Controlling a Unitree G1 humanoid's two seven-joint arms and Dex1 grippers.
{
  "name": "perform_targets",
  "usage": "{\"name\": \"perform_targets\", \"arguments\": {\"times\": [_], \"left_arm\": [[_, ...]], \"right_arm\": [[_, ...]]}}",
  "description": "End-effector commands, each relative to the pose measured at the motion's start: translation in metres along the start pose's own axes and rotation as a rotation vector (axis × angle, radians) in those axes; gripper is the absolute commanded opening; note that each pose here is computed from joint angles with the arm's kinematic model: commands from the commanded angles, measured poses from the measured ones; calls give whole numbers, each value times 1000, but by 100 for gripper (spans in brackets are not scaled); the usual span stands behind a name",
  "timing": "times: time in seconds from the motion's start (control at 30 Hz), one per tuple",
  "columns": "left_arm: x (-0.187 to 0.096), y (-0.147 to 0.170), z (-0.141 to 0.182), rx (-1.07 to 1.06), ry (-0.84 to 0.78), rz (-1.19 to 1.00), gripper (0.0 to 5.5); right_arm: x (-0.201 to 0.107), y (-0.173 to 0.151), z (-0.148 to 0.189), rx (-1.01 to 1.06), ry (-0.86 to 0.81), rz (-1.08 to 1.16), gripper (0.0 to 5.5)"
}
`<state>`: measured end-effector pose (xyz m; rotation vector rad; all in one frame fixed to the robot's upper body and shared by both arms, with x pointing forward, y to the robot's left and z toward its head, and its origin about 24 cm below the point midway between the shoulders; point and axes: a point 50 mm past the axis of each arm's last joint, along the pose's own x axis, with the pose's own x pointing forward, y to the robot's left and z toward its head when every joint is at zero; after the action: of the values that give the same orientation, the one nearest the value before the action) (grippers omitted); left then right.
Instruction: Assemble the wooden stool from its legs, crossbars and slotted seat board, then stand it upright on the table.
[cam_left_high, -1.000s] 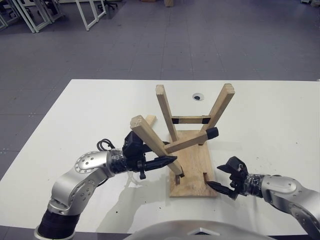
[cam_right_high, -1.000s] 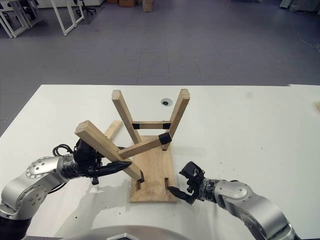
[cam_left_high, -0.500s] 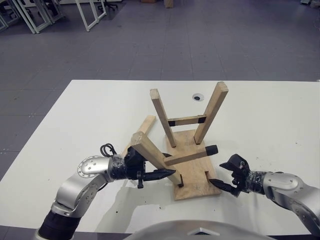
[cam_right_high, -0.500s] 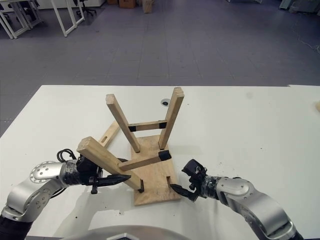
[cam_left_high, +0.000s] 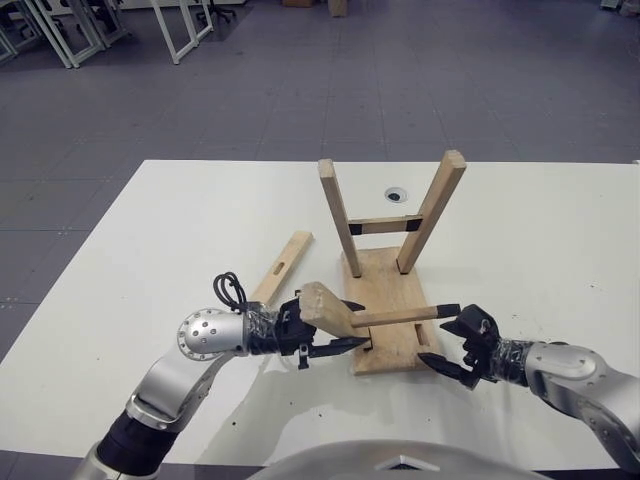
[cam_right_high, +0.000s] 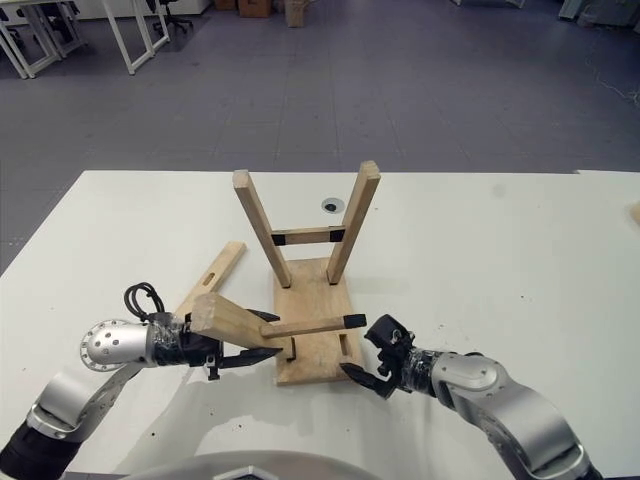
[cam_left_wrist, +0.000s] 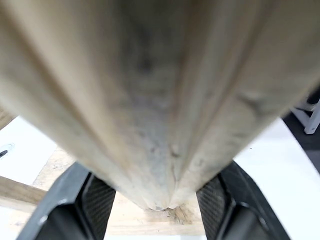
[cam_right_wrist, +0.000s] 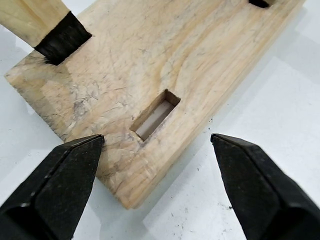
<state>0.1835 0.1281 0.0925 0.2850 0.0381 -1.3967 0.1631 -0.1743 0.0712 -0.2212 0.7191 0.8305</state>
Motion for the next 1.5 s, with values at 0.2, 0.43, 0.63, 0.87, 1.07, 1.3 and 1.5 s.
{"name": "perform_targets", "arguments": {"times": [0.2,0.43,0.63,0.87,1.07,1.3,1.5], "left_arm": [[-35,-23,-79,-294,603,-219,206],[-43,-23,-98,-286,595,-207,206],[-51,-14,-101,-246,612,-255,206],[-42,1,-88,-194,549,-272,206],[-33,14,-72,-158,460,-232,206],[-25,24,-56,-65,380,-179,241],[-20,33,-47,-13,347,-112,346]], "right_arm": [[4,-3,-4,38,20,-11,395],[-3,-15,18,-77,-164,38,395],[-4,-39,29,-252,-285,73,395],[28,-24,7,-296,-221,232,395],[32,-22,-2,-292,-190,226,395],[33,-20,-9,-292,-163,211,395],[34,-15,-15,-277,-150,201,395]]}}
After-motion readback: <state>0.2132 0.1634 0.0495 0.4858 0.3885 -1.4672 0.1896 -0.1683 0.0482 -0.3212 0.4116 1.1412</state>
